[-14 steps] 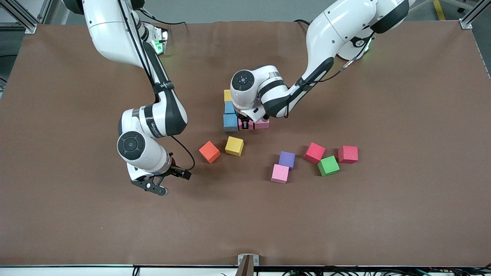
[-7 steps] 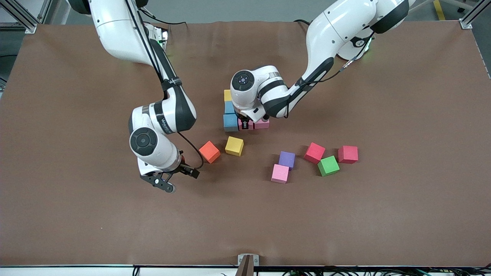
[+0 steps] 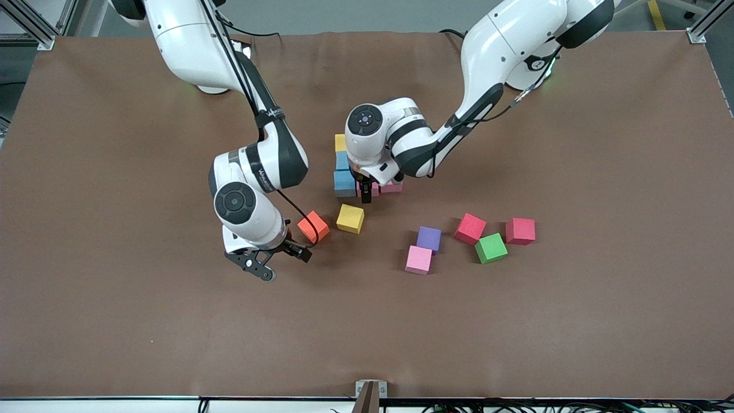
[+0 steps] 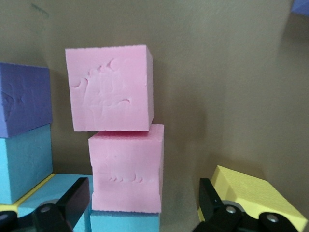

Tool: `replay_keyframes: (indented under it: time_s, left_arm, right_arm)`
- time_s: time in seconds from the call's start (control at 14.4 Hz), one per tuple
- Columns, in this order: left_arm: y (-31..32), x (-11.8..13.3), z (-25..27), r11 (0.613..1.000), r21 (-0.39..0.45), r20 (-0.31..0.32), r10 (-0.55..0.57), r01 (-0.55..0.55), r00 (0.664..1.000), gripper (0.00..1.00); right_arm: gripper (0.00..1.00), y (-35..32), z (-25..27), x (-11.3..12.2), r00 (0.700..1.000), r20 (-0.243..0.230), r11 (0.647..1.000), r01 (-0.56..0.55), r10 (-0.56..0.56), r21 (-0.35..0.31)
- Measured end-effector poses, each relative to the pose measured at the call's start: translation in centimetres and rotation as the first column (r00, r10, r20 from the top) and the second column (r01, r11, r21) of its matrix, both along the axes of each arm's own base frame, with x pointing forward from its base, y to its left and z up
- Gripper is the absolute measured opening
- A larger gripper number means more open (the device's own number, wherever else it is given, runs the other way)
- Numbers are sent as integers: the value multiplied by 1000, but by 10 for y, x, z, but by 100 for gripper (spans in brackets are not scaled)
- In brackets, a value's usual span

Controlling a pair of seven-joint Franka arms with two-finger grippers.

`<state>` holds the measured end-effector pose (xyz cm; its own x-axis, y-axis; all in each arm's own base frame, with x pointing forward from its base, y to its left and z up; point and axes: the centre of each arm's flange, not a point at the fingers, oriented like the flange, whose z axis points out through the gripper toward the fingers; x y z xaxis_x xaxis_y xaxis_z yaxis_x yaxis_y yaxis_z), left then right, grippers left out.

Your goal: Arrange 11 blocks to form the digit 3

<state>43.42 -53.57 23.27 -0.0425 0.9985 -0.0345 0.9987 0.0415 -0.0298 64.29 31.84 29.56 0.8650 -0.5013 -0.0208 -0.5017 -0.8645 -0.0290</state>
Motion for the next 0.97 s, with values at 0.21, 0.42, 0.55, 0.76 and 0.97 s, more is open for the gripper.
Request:
replay_keyframes:
  time_s: [0.21, 0.42, 0.55, 0.76, 0.97]
  left_arm:
    - [0, -5, 25, 1000, 13, -5, -12, 12, 1000, 100]
    - [14, 1, 61, 1000, 13, 1, -9, 9, 1000, 100]
    - [39, 21, 81, 999, 37, 18, -12, 12, 1000, 100]
    - [95, 68, 96, 996, 65, 23, -60, 58, 998, 100]
    - [159, 113, 102, 991, 82, 13, -106, 105, 994, 100]
  right_arm:
    - [100, 19, 0, -9, 1000, -1, 1000, 18, -18, 0]
    - [100, 31, 0, -16, 1000, 1, 1000, 1, -1, 0]
    - [100, 32, -3, -18, 1000, -1, 1000, 3, -3, -3]
    - [100, 18, -34, -25, 997, -6, 997, 80, -80, -19]
    - [100, 21, -70, -48, 990, -5, 989, 144, -144, -38]
